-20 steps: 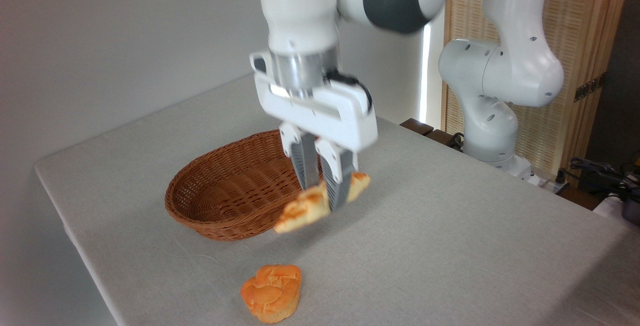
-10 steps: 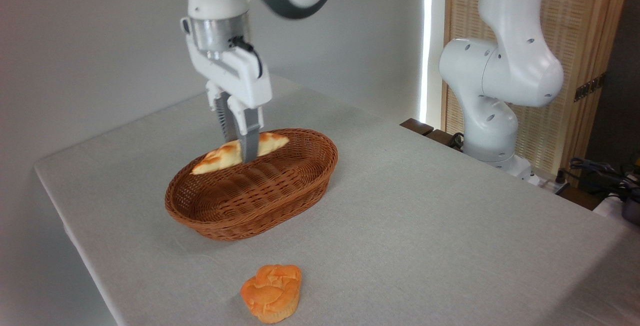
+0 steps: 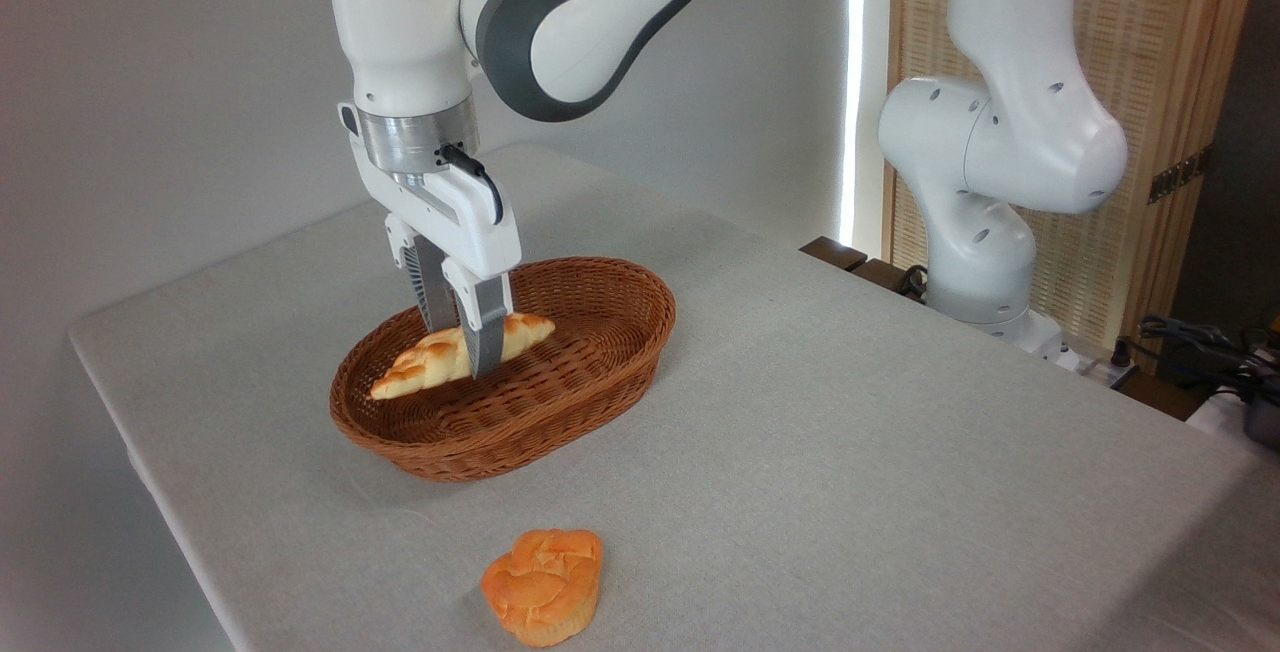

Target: Put bread into the basket

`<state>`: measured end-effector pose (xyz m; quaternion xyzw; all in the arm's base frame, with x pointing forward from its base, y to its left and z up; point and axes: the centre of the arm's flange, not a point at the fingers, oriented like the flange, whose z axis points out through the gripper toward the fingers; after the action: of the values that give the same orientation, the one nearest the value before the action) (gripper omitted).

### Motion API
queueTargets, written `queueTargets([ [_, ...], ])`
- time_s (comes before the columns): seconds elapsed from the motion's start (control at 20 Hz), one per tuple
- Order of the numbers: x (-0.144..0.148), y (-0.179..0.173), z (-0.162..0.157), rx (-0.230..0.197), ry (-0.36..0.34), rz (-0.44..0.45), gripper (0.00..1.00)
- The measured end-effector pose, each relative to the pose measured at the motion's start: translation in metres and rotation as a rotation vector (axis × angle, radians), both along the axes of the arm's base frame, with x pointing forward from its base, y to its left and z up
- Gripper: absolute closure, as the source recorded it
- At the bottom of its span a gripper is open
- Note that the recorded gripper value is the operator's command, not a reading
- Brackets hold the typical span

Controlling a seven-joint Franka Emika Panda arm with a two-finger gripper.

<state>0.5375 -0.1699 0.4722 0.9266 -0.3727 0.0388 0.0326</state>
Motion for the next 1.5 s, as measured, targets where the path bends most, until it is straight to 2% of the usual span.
queueTargets([
  [0.4,0.001,0.004,0.007,0.004,-0.01,0.005,0.0],
  [0.5,-0.001,0.012,0.026,0.014,0.0,0.015,0.0],
  [0.65,-0.006,0.043,0.083,0.036,0.044,0.001,0.0],
  [0.75,-0.006,0.072,0.123,0.034,0.028,-0.019,0.0],
  [0.9,-0.005,0.119,0.159,0.029,0.017,-0.022,0.0],
  [1.1,-0.004,0.14,0.168,0.026,0.035,-0.014,0.0],
  [1.5,0.004,0.134,0.161,0.023,0.048,-0.028,0.0],
])
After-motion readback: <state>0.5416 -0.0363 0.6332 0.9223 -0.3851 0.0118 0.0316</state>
